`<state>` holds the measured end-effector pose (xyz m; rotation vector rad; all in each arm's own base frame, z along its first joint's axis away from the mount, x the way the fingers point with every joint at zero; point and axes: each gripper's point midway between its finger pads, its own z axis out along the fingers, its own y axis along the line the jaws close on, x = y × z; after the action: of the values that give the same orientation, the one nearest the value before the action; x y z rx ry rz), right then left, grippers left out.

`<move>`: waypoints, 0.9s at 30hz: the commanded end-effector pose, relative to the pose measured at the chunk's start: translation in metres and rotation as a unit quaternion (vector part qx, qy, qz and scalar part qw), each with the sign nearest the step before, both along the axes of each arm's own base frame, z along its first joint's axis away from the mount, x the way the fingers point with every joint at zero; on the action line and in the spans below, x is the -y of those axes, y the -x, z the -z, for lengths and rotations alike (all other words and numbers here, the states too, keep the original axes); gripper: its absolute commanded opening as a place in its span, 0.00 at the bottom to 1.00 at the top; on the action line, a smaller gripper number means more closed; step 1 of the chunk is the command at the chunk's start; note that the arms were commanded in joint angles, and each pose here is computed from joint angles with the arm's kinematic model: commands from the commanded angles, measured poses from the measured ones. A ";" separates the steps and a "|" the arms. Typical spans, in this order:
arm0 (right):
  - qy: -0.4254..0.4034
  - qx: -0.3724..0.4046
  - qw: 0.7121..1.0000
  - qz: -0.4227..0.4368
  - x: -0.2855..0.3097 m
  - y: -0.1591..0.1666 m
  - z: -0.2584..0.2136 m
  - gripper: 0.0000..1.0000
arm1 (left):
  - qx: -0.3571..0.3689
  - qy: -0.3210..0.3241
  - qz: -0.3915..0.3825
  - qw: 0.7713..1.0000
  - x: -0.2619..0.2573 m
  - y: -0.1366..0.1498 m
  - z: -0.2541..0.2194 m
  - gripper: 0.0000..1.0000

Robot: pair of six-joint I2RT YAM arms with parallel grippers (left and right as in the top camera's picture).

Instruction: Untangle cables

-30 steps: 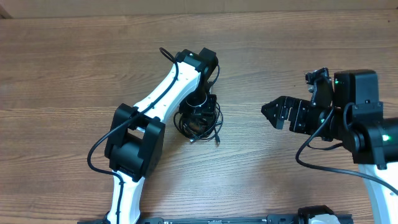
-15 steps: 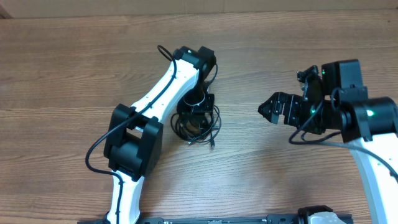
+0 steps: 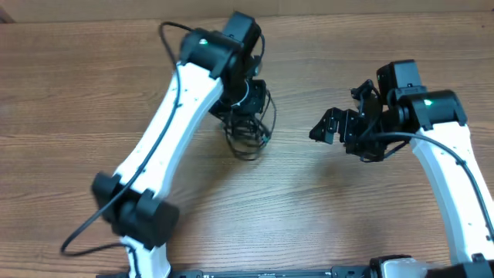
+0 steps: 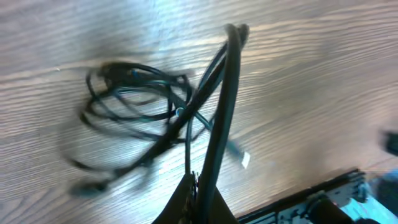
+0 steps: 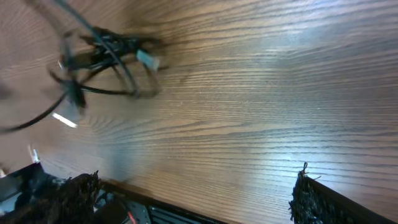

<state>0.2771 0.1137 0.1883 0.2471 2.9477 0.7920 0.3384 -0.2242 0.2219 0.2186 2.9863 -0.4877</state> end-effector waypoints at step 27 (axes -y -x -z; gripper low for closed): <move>-0.020 0.016 0.998 -0.055 -0.036 0.000 -0.002 1.00 | 0.033 -0.020 -0.040 0.998 -0.031 0.003 -0.029 0.87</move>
<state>0.2740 0.1481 0.1854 0.0918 2.9621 0.8633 0.3330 -0.1985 0.2430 0.1336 2.9575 -0.4266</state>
